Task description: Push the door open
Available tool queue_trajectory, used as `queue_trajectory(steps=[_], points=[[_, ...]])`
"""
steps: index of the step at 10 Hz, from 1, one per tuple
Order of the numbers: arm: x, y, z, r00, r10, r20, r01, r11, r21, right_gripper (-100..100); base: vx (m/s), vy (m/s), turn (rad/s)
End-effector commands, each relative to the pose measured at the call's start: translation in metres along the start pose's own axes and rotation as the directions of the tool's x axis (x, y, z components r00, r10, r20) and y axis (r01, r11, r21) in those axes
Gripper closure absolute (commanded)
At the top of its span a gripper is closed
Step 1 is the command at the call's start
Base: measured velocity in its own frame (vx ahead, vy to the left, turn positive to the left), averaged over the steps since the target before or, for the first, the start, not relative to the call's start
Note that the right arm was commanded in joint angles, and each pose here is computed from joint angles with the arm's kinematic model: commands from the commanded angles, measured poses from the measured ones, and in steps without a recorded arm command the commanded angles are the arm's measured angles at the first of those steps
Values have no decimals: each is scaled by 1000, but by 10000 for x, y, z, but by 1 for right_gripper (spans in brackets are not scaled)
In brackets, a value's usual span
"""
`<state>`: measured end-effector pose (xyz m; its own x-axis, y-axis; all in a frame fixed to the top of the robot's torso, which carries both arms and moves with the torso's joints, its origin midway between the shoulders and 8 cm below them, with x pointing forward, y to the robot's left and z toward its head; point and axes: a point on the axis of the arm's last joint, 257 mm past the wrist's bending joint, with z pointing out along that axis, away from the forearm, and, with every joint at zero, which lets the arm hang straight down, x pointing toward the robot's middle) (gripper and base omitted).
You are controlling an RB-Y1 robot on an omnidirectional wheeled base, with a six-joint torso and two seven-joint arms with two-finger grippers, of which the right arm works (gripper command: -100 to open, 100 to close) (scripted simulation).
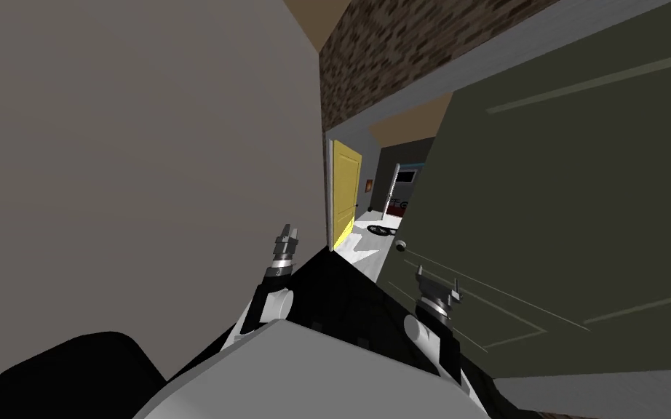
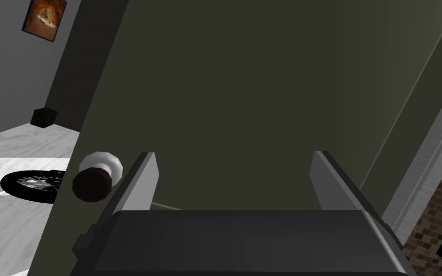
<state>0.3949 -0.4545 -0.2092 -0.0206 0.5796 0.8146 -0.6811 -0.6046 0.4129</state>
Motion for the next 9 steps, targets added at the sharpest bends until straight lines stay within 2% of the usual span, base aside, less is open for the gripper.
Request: queue_trajectory(steps=[1, 5, 9], points=[[-147, -17, -65, 999, 36, 40, -35, 999, -10, -100, 39, -102, 191], [-506, -32, -197, 984, 118, 130, -113, 993, -47, -100, 39, -86, 203], [-824, -56, -364, 958, 195, 211, -179, 979, -94, -100, 31, -77, 205]])
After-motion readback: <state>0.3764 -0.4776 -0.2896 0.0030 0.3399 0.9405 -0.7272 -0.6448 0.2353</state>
